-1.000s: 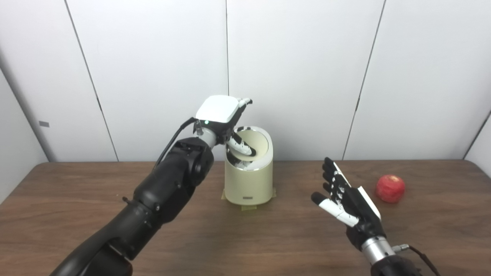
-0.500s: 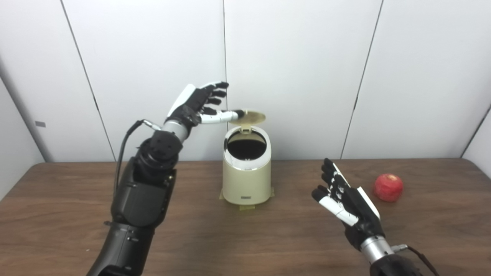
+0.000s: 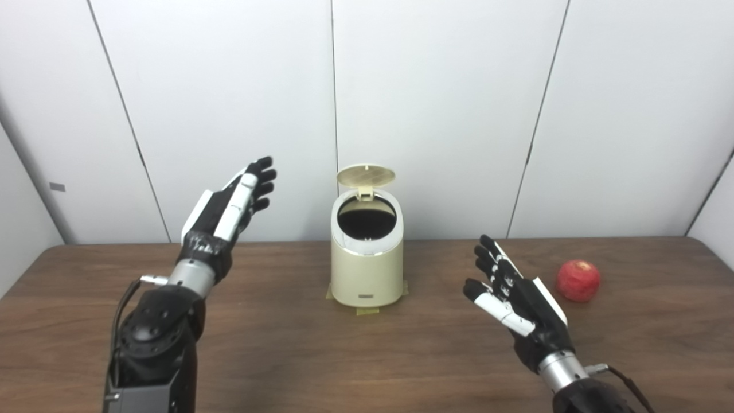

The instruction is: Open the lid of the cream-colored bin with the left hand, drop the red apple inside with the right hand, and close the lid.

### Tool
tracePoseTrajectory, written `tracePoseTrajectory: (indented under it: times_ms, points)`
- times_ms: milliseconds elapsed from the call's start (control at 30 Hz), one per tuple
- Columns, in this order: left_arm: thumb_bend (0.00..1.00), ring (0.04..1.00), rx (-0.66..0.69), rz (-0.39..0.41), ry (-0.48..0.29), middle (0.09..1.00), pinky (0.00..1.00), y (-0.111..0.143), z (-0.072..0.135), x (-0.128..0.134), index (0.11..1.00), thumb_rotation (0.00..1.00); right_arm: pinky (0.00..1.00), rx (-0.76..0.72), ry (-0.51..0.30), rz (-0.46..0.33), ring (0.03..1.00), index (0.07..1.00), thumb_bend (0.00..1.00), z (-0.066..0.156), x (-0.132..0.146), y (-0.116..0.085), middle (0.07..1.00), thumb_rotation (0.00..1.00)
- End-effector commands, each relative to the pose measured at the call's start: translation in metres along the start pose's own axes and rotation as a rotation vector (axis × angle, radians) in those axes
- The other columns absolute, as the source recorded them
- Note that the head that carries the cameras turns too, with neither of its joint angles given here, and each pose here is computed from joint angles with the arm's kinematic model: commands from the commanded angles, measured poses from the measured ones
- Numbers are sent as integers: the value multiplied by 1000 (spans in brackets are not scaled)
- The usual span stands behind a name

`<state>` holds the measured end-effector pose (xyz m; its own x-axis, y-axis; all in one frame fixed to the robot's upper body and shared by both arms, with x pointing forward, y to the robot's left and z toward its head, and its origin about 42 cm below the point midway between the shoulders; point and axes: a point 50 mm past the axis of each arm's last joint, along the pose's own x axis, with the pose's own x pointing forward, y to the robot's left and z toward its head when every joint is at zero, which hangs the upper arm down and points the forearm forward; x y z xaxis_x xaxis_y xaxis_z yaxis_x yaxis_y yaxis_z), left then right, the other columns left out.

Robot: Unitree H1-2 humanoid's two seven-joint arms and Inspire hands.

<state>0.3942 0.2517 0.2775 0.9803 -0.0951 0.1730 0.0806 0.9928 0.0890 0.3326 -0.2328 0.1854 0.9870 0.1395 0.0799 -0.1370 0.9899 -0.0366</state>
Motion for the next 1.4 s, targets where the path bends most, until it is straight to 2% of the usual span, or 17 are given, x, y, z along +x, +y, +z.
tracePoseTrajectory:
  times_ms: [0, 133, 267, 433, 500, 600, 700, 767, 867, 933, 1000, 1200, 1367]
  points:
    - [497, 951, -20, 5, -54, 938, 958, 1, 11, -6, 950, 979, 873, 5, -92, 12, 976, 956, 861, 23, 8, -1, 966, 449]
    - [554, 954, -30, 33, -30, 935, 979, 3, -15, -32, 937, 1000, 901, -6, -94, 1, 978, 954, 856, 24, 9, -3, 973, 440]
    - [574, 959, -6, 57, -53, 936, 994, 3, -32, -48, 939, 1000, 870, -135, -117, -44, 930, 935, 862, 25, 9, -5, 947, 489]
    - [611, 953, -13, 89, -55, 943, 985, 3, -48, -59, 953, 1000, 883, -228, -138, -86, 923, 927, 873, 26, 10, -11, 931, 461]
    - [623, 958, -17, 90, -47, 949, 989, 3, -53, -63, 958, 1000, 890, -269, -148, -106, 927, 928, 883, 24, 8, -19, 929, 465]
    - [583, 962, -12, 67, -37, 954, 990, 2, -59, -64, 975, 1000, 932, -331, -153, -146, 951, 926, 896, 25, 1, -37, 940, 440]
    - [568, 971, -9, 38, -26, 962, 998, 0, -62, -63, 990, 1000, 836, -537, -200, -175, 908, 913, 881, 34, -7, -56, 929, 444]
    - [560, 974, 2, 29, -26, 965, 1000, 0, -63, -62, 995, 1000, 821, -646, -208, -195, 902, 912, 883, 41, -13, -63, 925, 435]
    - [547, 976, 32, 13, -27, 974, 999, 2, -62, -61, 1000, 1000, 834, -829, -180, -240, 895, 898, 909, 61, -25, -73, 904, 460]
    - [552, 979, 43, 8, -30, 976, 996, 5, -62, -61, 1000, 1000, 823, -883, -157, -254, 903, 879, 900, 68, -27, -77, 916, 406]
    - [552, 982, 48, 8, -32, 980, 994, 9, -63, -61, 1000, 1000, 806, -971, -99, -260, 899, 868, 902, 73, -27, -84, 924, 394]
    - [547, 999, 25, 9, -25, 998, 1000, 22, -66, -63, 1000, 1000, 819, -1047, 61, -200, 946, 872, 880, 84, -13, -99, 944, 285]
    - [540, 1000, 23, -2, 5, 1000, 1000, 27, -64, -63, 1000, 1000, 858, -1122, 128, -209, 976, 886, 875, 93, 15, -111, 956, 205]
